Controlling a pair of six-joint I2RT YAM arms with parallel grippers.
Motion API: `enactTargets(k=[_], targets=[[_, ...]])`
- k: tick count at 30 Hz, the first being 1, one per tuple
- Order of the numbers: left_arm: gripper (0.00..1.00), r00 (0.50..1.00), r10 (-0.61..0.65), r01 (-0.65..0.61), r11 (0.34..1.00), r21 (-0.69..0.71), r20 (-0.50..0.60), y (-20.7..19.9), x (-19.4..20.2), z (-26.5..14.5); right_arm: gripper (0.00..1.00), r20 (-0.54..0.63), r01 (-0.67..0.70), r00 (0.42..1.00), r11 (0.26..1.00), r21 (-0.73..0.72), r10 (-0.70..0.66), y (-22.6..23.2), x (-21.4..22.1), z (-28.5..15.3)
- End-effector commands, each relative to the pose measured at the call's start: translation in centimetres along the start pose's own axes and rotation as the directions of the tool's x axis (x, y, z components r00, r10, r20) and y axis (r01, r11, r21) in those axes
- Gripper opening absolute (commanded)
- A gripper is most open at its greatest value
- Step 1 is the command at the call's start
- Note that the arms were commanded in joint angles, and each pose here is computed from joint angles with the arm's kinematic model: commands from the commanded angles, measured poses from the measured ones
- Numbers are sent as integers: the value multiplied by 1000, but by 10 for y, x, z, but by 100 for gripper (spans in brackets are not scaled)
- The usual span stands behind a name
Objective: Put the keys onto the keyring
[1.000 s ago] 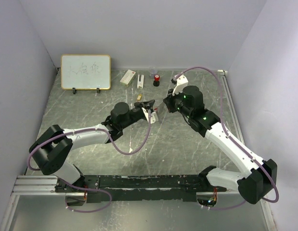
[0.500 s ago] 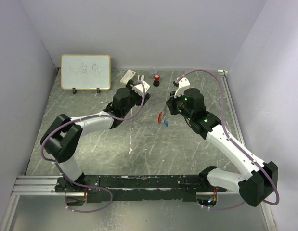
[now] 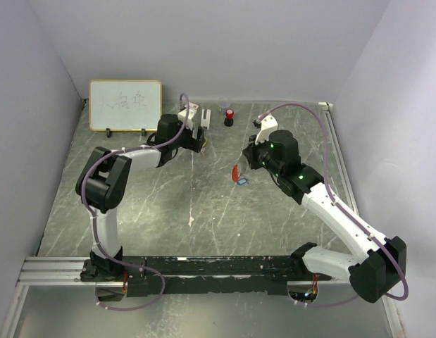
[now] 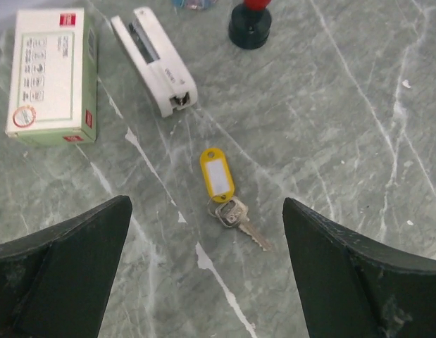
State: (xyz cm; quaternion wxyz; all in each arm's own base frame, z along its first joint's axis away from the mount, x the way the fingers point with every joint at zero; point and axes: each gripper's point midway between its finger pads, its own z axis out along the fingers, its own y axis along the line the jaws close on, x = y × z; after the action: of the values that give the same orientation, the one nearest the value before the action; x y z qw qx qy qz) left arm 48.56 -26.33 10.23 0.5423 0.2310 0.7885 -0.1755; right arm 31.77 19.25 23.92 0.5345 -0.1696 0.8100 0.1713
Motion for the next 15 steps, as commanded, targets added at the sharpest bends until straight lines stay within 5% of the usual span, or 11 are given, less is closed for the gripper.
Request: enactTargets(k=[1, 15], targets=[[100, 995, -102, 104, 985, 134, -25, -11, -3, 8, 0, 38, 5, 999, 1000, -10, -4, 0, -8, -4], [90, 983, -111, 132, 981, 142, -144, -11, 39, 25, 0, 35, 0, 999, 1000, -28, 1, 3, -8, -1]])
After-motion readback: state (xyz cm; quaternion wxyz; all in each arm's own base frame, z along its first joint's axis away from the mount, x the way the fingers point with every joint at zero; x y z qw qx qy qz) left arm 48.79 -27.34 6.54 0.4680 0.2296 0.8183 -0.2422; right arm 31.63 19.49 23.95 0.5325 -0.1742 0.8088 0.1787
